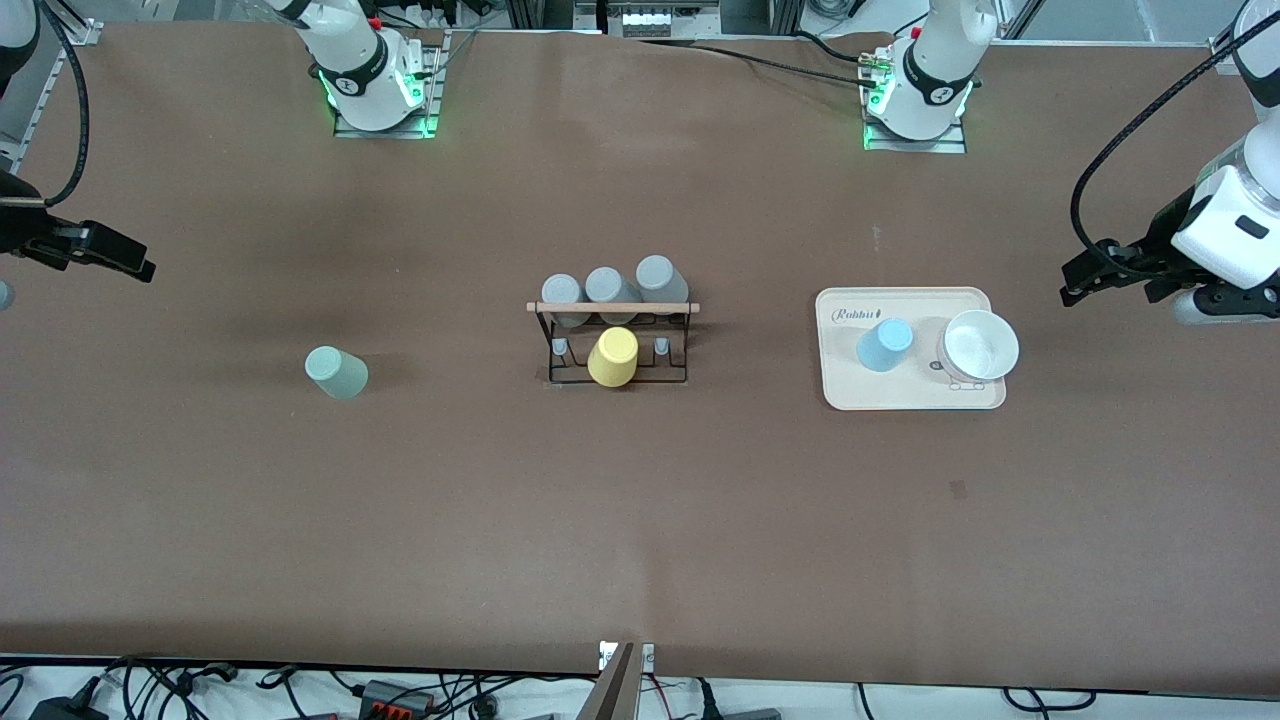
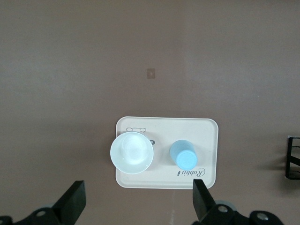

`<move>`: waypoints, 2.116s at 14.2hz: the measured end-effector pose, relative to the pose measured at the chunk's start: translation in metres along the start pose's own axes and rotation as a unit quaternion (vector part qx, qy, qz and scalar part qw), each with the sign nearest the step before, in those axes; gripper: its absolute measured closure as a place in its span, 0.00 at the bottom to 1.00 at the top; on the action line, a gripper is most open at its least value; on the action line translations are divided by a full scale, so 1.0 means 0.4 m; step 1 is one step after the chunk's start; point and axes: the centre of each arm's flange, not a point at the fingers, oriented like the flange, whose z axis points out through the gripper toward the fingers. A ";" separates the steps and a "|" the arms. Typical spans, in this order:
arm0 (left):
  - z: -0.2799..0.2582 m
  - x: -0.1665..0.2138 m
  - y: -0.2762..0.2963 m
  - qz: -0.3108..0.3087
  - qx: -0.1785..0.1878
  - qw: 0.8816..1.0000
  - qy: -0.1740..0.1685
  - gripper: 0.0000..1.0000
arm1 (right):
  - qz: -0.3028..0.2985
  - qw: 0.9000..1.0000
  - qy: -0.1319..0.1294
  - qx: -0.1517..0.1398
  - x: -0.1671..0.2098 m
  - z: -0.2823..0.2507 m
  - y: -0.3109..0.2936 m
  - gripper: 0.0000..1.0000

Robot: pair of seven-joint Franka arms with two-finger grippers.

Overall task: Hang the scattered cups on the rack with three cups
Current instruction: 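Reach the left gripper toward the light blue cup on the tray, then lower the left gripper around the light blue cup and close it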

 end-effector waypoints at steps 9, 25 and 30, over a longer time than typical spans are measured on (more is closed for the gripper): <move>-0.005 0.000 0.014 0.005 0.000 1.000 0.002 0.00 | 0.015 1.000 0.000 0.002 0.000 0.000 -0.001 0.00; 0.386 0.079 0.203 0.063 0.013 0.990 -0.123 0.00 | 0.015 1.000 -0.010 0.000 -0.026 0.019 -0.002 0.00; 0.623 0.076 0.235 0.067 0.004 0.987 -0.145 0.00 | 0.015 1.000 -0.006 0.001 -0.034 0.021 -0.002 0.00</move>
